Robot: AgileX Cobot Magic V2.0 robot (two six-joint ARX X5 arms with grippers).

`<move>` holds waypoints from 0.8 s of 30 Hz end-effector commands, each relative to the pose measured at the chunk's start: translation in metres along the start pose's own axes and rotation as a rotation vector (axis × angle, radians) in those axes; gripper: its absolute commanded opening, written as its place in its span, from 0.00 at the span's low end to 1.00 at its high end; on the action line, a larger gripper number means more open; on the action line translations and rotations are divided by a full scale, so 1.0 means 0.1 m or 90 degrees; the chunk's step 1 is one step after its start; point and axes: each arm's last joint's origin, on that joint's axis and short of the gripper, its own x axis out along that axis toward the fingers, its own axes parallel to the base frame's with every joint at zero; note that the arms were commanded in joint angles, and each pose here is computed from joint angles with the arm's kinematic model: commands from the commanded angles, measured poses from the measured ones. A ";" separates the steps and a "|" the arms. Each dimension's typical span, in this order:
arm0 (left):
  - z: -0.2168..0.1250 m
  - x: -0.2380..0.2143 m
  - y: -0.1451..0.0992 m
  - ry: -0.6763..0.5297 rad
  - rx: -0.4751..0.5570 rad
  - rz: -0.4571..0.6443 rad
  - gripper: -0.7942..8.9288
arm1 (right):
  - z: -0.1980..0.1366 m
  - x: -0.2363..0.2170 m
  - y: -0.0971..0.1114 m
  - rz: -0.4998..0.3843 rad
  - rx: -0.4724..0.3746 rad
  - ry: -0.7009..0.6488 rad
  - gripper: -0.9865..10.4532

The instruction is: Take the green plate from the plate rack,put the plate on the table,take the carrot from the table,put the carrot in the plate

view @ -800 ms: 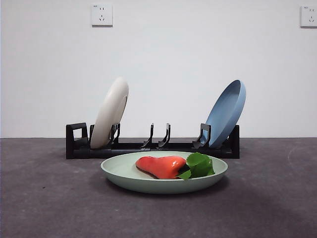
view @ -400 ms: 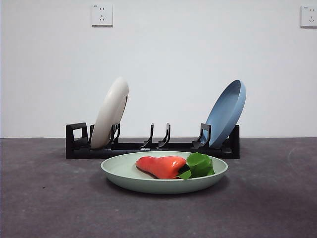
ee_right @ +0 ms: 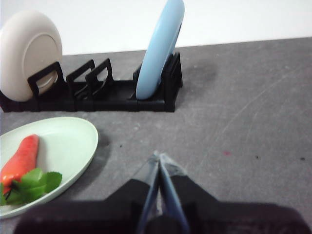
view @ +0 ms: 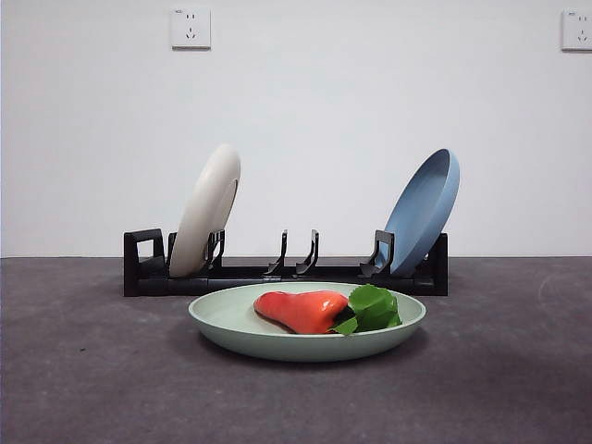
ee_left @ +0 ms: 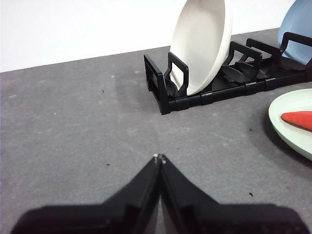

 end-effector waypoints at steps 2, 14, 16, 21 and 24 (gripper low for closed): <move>-0.04 0.01 0.00 0.008 -0.007 0.002 0.08 | -0.04 0.00 0.00 -0.001 0.013 0.009 0.09; -0.04 0.01 0.00 0.008 -0.007 0.002 0.08 | -0.04 0.01 0.00 -0.001 0.013 0.014 0.09; -0.04 0.01 0.00 0.008 -0.007 0.002 0.08 | -0.05 0.01 0.00 -0.001 0.014 0.015 0.09; -0.04 0.01 0.00 0.008 -0.007 0.001 0.08 | -0.05 0.01 0.00 -0.001 0.014 0.015 0.09; -0.04 0.01 0.00 0.008 -0.007 0.002 0.08 | -0.05 0.01 0.00 -0.001 0.014 0.015 0.09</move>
